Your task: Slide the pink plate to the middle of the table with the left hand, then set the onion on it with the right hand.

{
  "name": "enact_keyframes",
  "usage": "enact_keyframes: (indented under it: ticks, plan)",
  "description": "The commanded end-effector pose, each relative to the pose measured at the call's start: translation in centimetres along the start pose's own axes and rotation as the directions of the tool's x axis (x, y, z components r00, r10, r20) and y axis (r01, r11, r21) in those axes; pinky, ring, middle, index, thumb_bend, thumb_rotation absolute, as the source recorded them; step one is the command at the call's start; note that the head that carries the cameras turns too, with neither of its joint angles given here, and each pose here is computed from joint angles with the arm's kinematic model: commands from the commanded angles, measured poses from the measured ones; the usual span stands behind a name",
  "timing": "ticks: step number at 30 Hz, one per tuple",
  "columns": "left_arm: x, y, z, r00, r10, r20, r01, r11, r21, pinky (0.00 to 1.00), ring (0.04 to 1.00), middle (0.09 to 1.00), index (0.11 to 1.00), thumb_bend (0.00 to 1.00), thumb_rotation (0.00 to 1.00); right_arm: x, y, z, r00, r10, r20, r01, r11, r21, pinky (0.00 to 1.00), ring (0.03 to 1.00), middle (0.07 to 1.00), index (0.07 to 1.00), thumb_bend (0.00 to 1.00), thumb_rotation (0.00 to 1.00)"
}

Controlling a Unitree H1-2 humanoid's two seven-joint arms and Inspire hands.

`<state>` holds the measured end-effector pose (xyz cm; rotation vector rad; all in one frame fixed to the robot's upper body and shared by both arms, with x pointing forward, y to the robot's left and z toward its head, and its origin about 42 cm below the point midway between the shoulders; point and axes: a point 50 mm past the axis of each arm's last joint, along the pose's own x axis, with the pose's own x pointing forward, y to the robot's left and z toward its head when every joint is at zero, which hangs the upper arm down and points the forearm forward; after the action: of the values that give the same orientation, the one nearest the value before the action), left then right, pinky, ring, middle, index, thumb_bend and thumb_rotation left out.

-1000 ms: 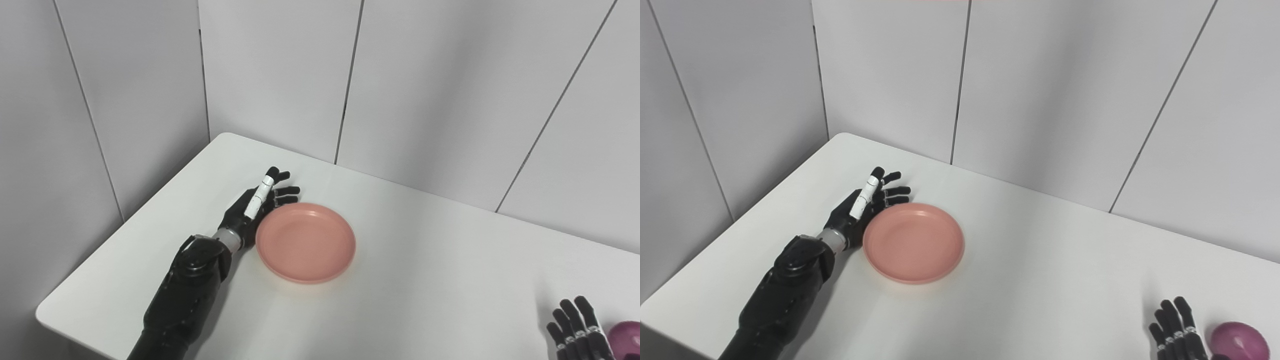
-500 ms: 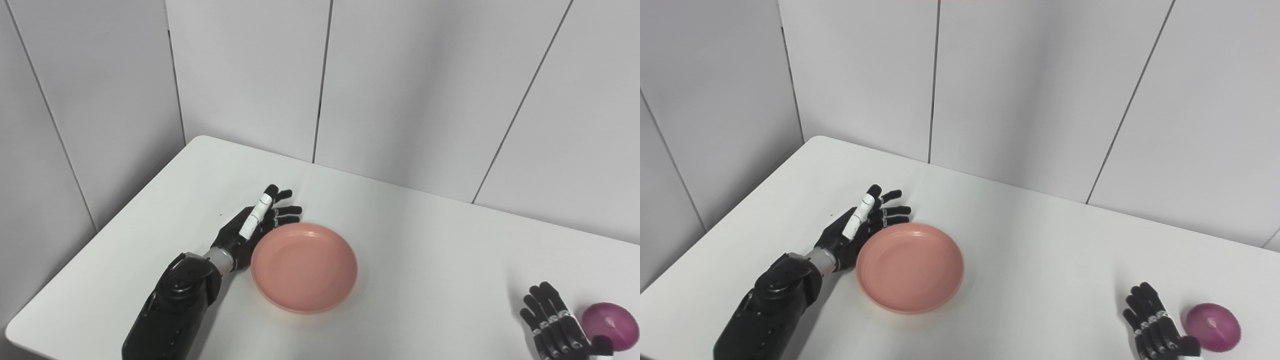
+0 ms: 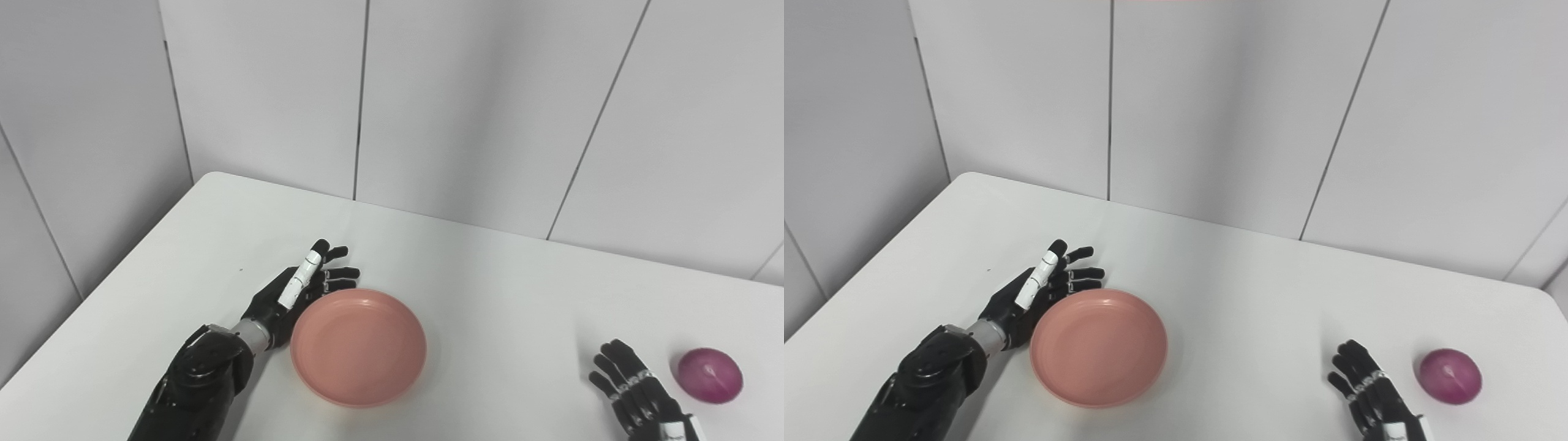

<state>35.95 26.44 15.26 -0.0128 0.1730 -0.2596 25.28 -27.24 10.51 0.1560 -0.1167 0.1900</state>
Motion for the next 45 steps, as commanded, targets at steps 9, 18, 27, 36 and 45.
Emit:
enact_keyframes:
  ticks: [9,18,27,36,45]
  plan:
    - [0.9,-3.1,1.4,0.998,-0.065,0.017,0.066,0.997,-0.038,0.79,0.787,0.772,0.875,0.74,0.94,-3.1,4.6,-4.9,0.986,-0.038,-0.162,0.060,0.989,0.134,0.91,0.924,0.903,0.900,0.91,0.85]
    - [1.4,-6.8,1.2,1.000,-0.009,0.028,0.011,0.998,-0.069,0.80,0.790,0.793,0.879,0.72,0.96,-2.5,5.7,-4.4,0.988,-0.040,-0.151,0.061,0.989,0.135,0.91,0.929,0.908,0.885,0.89,0.86]
    - [2.3,-9.6,0.3,0.998,0.065,0.003,-0.064,0.988,-0.143,0.84,0.819,0.813,0.891,0.67,0.96,-2.5,5.9,-4.0,0.988,-0.040,-0.147,0.059,0.990,0.125,0.91,0.929,0.910,0.891,0.89,0.88]
    - [3.5,-11.2,-0.8,0.994,0.109,-0.014,-0.109,0.978,-0.179,0.89,0.834,0.827,0.903,0.66,0.98,-2.7,5.7,-3.9,0.988,-0.041,-0.148,0.061,0.990,0.130,0.91,0.925,0.908,0.885,0.89,0.87]
    - [4.0,-11.4,-1.1,0.993,0.119,-0.022,-0.121,0.974,-0.190,0.86,0.822,0.817,0.898,0.63,0.98,-2.7,5.8,-4.1,0.988,-0.042,-0.152,0.062,0.990,0.130,0.91,0.929,0.912,0.893,0.89,0.87]
